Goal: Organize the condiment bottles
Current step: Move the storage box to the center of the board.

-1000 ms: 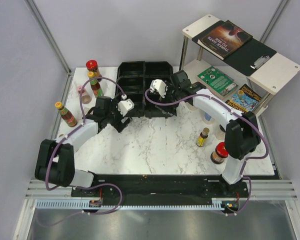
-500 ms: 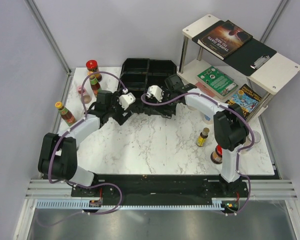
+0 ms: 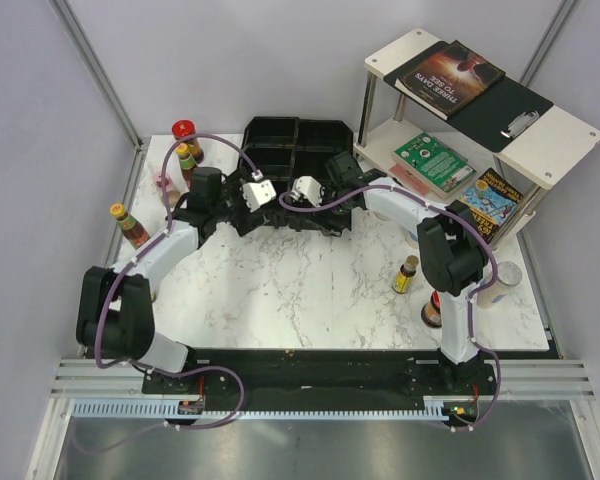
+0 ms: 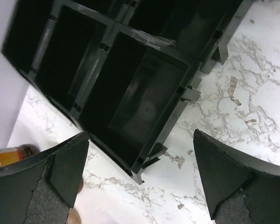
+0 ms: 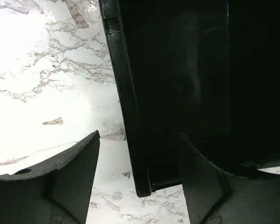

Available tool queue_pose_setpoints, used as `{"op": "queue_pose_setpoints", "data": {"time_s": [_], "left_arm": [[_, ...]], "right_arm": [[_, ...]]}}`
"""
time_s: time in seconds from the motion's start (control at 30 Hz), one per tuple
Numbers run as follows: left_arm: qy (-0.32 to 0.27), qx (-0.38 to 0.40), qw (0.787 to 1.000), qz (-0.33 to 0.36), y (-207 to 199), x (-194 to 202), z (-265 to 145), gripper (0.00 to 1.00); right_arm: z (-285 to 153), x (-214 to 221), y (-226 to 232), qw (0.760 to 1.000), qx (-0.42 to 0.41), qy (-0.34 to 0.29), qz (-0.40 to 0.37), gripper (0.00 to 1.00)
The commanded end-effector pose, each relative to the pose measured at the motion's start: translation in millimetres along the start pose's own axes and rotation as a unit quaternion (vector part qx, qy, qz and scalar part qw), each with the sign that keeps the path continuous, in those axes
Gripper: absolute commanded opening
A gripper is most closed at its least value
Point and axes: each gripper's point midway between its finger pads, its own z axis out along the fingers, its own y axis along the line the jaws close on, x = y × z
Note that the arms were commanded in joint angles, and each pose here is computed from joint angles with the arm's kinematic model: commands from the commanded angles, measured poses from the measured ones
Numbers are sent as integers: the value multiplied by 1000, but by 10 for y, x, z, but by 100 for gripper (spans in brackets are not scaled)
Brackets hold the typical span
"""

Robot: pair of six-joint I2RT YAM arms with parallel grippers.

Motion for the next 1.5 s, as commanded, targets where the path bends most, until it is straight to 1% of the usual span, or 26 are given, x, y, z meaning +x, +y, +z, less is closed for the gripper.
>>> {"op": "queue_pose_setpoints", "data": {"time_s": [0.0,0.13,0.17,0.23,0.33,0.37,0.47,0.53,0.57,0.67,0.77,0.8,0.83,0.9,1.03,1.13,1.17,1.23,1.27,1.33,1.37,1.4,1.43,1.47], "left_arm": [[-16,44,996,72,-3,-35,179,100],[-14,62,995,77,-17,-1,264,100],[-14,64,995,78,-18,6,278,100],[-10,74,994,80,-58,55,312,100],[2,75,994,81,-64,132,347,99],[8,74,994,80,-49,174,360,99],[23,69,995,73,-23,286,394,98],[29,57,996,66,54,343,382,98],[34,54,996,62,65,391,379,98],[35,28,998,33,200,448,315,98],[28,-10,1000,-9,358,414,152,98],[19,-30,999,-22,450,338,22,98],[16,-33,999,-31,422,350,-31,98],[-3,-36,999,-38,397,253,-167,98],[-35,-49,998,-25,265,-12,-545,99],[-40,-51,997,-30,177,-78,-708,100],[-43,-52,997,-32,137,-130,-810,100],[-40,-52,997,-35,70,-126,-887,100],[-47,-60,997,-28,70,-196,-980,100],[-45,-61,997,-31,-1,-178,-1042,100],[-43,-67,996,-32,-5,-176,-1075,100],[-42,-72,996,-33,-18,-184,-1126,99],[-34,-80,996,-37,0,-157,-1150,100],[-28,-85,995,-45,5,-133,-1162,100]], "right_arm": [[16,-119,-10,1000,-16,-16,-21,70],[37,-72,15,1000,-20,-10,-19,62],[41,-71,36,999,-23,-11,-20,58],[30,-48,57,999,-25,-10,-22,54],[22,-30,100,999,-30,-10,-23,45],[15,-17,111,999,-32,-9,-23,40],[3,30,160,999,-38,-6,-29,30],[-7,69,198,999,-42,-2,-30,30],[-10,75,213,999,-43,-1,-32,32],[-24,86,280,998,-51,1,-32,32],[-35,26,387,998,-51,3,-30,31],[-53,-20,418,999,-48,1,-17,29],[-45,-53,443,999,-46,0,-13,29],[-32,-146,544,999,-47,-2,-12,29],[36,-343,754,998,-57,-7,-5,28],[85,-473,850,998,-66,-18,2,28],[93,-534,911,997,-70,-21,11,31],[100,-635,995,996,-83,-30,18,37],[97,-684,1072,995,-94,-32,24,43],[41,-809,1221,990,-129,-40,31,49],[18,-858,1291,989,-141,-43,30,63],[-40,-938,1309,987,-146,-51,33,71],[-89,-987,1353,986,-156,-59,32,88],[-131,-1028,1352,986,-154,-64,30,97]]}}
